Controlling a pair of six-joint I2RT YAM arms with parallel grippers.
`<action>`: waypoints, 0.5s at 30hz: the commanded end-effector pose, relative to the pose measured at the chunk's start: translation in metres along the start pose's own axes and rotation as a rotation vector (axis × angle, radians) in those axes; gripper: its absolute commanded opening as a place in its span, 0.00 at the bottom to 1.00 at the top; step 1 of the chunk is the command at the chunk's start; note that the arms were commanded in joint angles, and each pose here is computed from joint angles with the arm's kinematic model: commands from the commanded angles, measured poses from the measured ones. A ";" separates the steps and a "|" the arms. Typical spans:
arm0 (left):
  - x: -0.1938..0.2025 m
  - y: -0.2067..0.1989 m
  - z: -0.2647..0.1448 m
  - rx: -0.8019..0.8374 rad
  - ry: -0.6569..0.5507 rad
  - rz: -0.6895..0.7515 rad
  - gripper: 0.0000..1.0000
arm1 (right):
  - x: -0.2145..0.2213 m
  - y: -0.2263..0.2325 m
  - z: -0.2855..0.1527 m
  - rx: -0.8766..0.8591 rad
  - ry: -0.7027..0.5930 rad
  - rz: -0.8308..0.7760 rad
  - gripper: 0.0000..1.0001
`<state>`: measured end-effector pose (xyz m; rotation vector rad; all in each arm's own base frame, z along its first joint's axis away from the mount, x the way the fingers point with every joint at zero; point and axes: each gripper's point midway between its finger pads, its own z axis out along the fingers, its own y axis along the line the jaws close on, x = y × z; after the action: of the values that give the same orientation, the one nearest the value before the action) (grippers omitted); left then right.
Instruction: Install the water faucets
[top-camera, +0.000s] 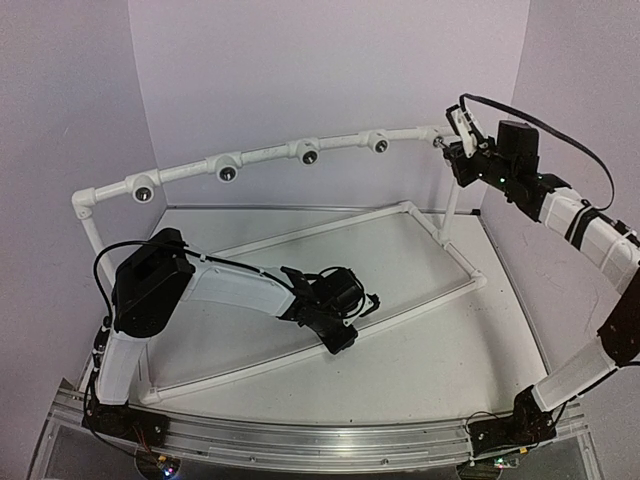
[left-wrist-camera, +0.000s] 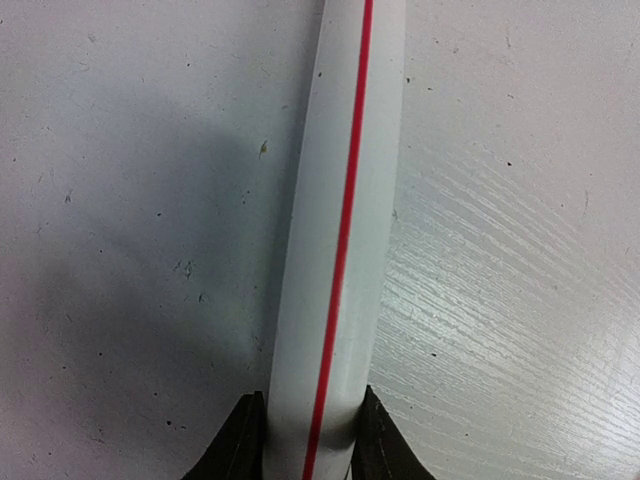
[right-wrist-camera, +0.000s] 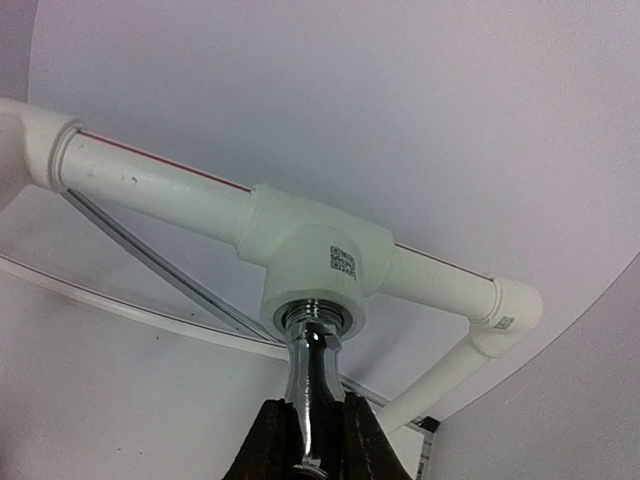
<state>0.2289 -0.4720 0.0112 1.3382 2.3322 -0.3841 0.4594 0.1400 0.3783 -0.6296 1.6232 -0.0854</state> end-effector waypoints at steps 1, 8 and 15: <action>0.106 -0.005 0.022 0.015 0.354 -0.078 0.00 | -0.027 0.002 -0.002 -0.056 -0.073 0.307 0.00; 0.107 -0.004 0.022 0.006 0.355 -0.080 0.00 | -0.025 0.009 0.001 -0.105 -0.047 0.788 0.00; 0.104 0.003 0.020 0.001 0.346 -0.095 0.00 | -0.025 0.011 0.007 -0.155 -0.016 1.233 0.00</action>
<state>0.2292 -0.4714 0.0110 1.3385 2.3337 -0.3822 0.4591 0.1439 0.3782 0.0585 1.7825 0.5788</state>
